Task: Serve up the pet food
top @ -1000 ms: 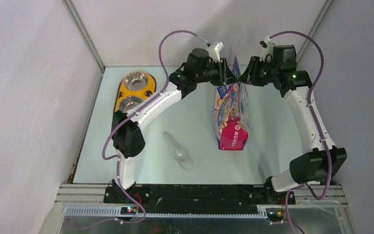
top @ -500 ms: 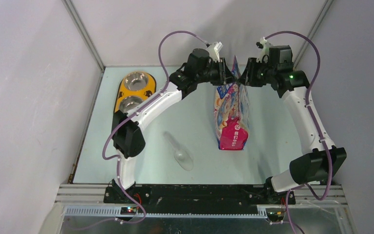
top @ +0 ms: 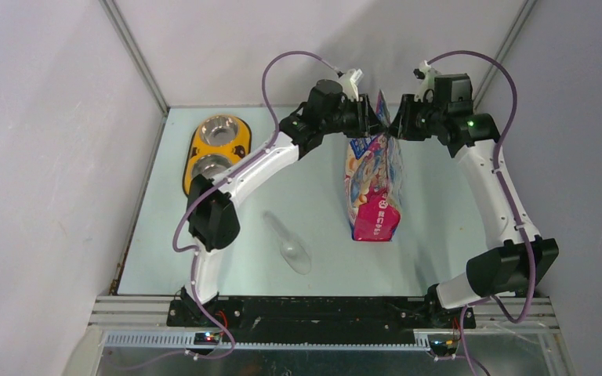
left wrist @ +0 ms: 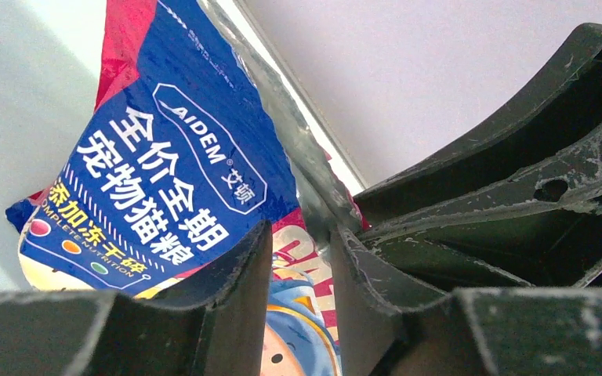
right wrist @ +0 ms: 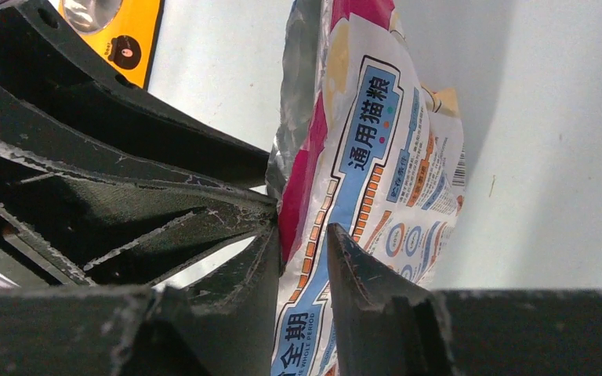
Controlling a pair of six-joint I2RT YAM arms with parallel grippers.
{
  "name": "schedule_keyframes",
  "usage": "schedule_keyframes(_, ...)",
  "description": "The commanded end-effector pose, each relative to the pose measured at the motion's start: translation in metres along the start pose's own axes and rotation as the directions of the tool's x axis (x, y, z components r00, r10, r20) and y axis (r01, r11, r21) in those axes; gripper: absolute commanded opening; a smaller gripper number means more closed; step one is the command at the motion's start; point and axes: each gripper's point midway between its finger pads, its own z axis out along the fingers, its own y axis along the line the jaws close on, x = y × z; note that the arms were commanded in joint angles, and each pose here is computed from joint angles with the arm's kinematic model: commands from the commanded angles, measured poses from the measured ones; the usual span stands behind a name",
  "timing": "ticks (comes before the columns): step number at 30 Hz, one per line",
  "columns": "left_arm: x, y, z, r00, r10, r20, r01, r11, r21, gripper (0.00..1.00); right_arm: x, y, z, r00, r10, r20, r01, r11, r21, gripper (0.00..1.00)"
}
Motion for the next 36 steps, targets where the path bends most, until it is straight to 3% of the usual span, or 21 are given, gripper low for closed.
schedule_keyframes(1, -0.016, -0.025, 0.005, 0.997, 0.063, 0.051, -0.068, 0.992, 0.102, 0.42, -0.012, 0.014, -0.022, 0.999, -0.025, 0.044, 0.028, 0.998, -0.059, 0.28)
schedule_keyframes(7, -0.034, -0.027, 0.009, 0.990, 0.097, 0.101, -0.106, 0.990, 0.097, 0.42, -0.011, 0.007, -0.026, 0.999, -0.030, 0.035, 0.032, 0.998, -0.045, 0.15)
schedule_keyframes(12, -0.041, 0.008, 0.013, 0.985, 0.122, 0.122, -0.112, 0.990, -0.089, 0.27, -0.012, -0.002, -0.024, 0.998, -0.043, 0.037, 0.043, 0.999, -0.008, 0.09)
schedule_keyframes(15, -0.044, 0.012, 0.011, 0.983, 0.131, 0.128, -0.117, 0.987, -0.111, 0.22, -0.013, -0.009, -0.021, 0.998, -0.047, 0.034, 0.046, 0.999, 0.023, 0.00)
schedule_keyframes(22, -0.055, 0.008, -0.003, 0.981, 0.136, 0.136, -0.124, 0.988, -0.092, 0.00, -0.018, -0.028, -0.013, 0.998, -0.051, 0.036, 0.047, 0.993, 0.107, 0.00)
schedule_keyframes(24, -0.056, 0.007, -0.007, 0.982, 0.136, 0.133, -0.126, 0.989, -0.082, 0.00, -0.021, -0.034, -0.012, 0.998, -0.048, 0.042, 0.043, 0.991, 0.129, 0.00)
schedule_keyframes(28, -0.054, -0.001, -0.010, 0.983, 0.144, 0.116, -0.142, 0.989, -0.031, 0.00, -0.025, -0.034, -0.002, 0.998, -0.057, 0.029, 0.053, 0.993, 0.109, 0.14)
schedule_keyframes(36, -0.045, -0.021, -0.019, 0.984, 0.162, 0.078, -0.167, 0.984, 0.063, 0.00, -0.028, -0.029, 0.023, 0.993, -0.119, -0.004, 0.119, 0.986, 0.121, 0.19)
